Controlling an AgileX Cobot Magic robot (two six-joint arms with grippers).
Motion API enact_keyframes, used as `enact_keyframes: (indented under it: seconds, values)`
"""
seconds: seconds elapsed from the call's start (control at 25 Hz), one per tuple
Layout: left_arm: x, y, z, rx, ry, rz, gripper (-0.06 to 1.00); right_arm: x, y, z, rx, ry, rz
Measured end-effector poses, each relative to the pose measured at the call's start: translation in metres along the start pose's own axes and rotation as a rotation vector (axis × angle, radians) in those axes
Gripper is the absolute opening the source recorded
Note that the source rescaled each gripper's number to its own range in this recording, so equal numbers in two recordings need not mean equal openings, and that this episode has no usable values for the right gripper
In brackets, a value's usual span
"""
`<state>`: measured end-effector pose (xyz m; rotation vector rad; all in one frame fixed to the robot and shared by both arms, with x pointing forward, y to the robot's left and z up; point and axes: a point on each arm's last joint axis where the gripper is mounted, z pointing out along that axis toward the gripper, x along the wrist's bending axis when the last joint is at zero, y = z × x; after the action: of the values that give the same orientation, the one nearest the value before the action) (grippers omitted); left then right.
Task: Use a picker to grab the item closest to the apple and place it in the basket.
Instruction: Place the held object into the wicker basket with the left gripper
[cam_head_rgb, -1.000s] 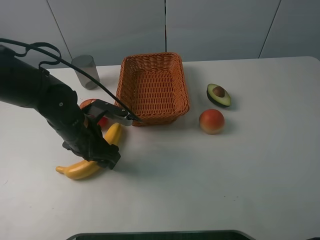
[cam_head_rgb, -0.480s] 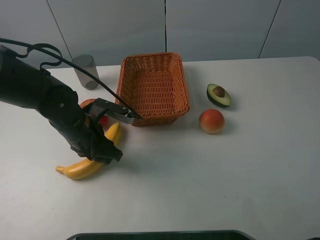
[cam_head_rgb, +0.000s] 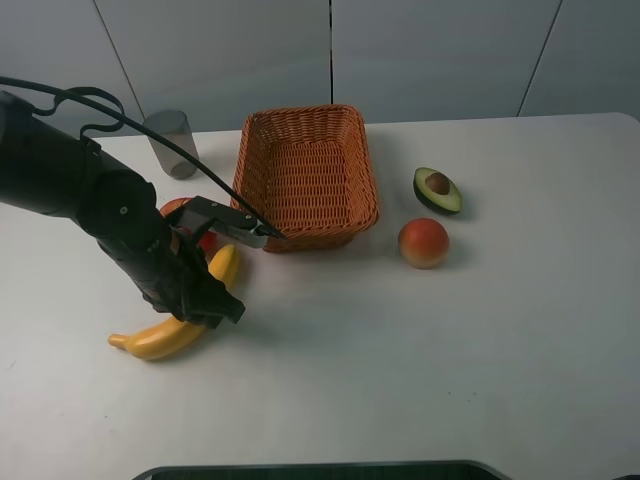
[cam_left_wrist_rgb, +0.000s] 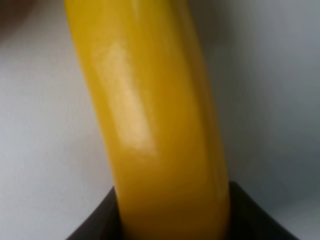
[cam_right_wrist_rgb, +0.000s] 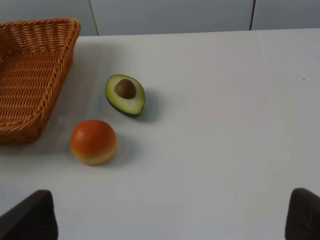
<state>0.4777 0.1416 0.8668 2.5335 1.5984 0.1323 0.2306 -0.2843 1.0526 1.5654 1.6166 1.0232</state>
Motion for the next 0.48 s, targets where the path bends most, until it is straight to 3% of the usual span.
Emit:
enact_keyframes:
  seconds: [0.48]
  values:
    - [-0.0001, 0.0005, -0.0002, -0.002, 0.0, -0.008, 0.0, 0.0, 0.0, 0.0, 0.0, 0.0, 0.0]
